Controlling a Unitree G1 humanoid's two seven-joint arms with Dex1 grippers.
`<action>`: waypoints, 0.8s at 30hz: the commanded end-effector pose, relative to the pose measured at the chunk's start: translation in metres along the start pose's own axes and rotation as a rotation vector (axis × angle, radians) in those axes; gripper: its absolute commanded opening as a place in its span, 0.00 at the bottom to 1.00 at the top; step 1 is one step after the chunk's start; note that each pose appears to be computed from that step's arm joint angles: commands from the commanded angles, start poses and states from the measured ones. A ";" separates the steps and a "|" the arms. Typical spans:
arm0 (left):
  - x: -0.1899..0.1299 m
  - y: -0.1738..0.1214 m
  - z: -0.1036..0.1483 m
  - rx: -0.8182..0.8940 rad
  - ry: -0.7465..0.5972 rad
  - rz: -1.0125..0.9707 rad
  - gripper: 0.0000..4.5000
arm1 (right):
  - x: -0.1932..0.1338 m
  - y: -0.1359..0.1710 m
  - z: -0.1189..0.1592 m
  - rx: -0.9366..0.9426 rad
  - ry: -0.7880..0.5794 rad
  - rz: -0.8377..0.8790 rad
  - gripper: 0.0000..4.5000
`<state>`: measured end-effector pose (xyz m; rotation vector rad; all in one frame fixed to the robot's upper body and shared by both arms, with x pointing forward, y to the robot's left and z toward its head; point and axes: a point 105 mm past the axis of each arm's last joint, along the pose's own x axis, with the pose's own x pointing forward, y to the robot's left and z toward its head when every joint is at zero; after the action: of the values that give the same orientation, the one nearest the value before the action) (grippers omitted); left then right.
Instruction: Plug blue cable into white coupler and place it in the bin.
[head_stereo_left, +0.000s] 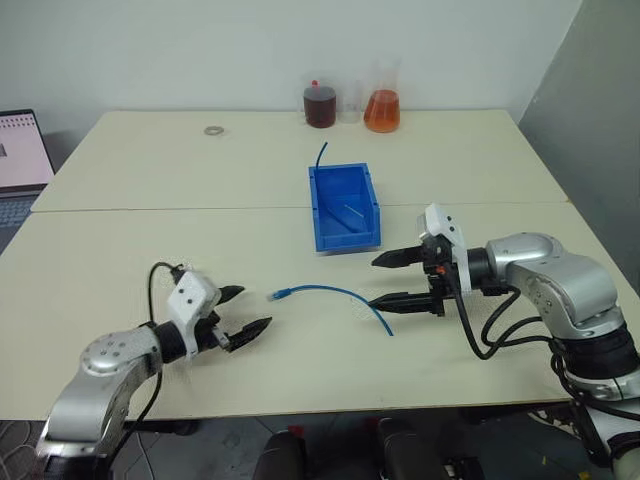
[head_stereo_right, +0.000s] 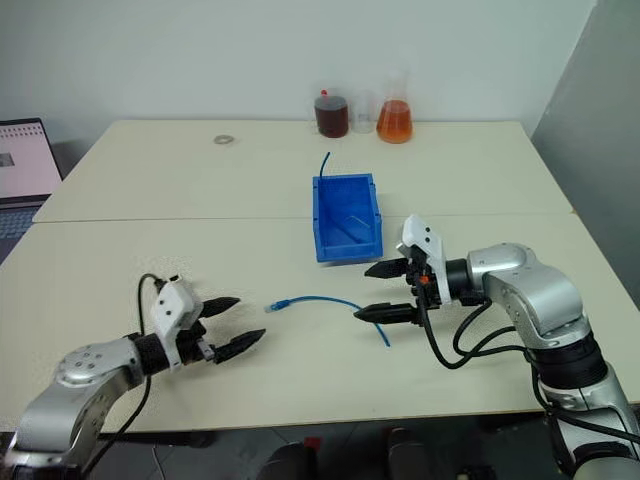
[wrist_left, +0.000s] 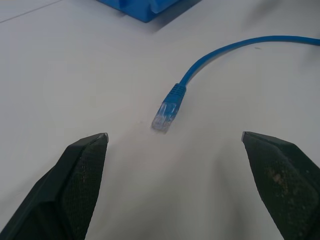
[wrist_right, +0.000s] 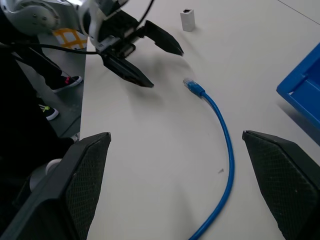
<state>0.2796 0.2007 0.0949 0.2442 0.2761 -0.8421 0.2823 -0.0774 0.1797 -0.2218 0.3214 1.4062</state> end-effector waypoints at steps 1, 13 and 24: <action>0.006 0.011 -0.002 0.061 0.042 -0.083 1.00 | -0.008 0.006 0.010 -0.030 -0.017 -0.015 1.00; 0.028 0.032 -0.017 0.146 0.136 -0.270 1.00 | -0.022 0.010 0.004 0.005 0.003 -0.095 1.00; 0.046 0.018 -0.014 0.166 0.092 -0.345 0.50 | -0.025 0.006 0.000 0.018 0.005 -0.131 1.00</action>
<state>0.3279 0.1905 0.0831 0.3918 0.2846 -1.1529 0.2730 -0.0976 0.1793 -0.2144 0.3619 1.2784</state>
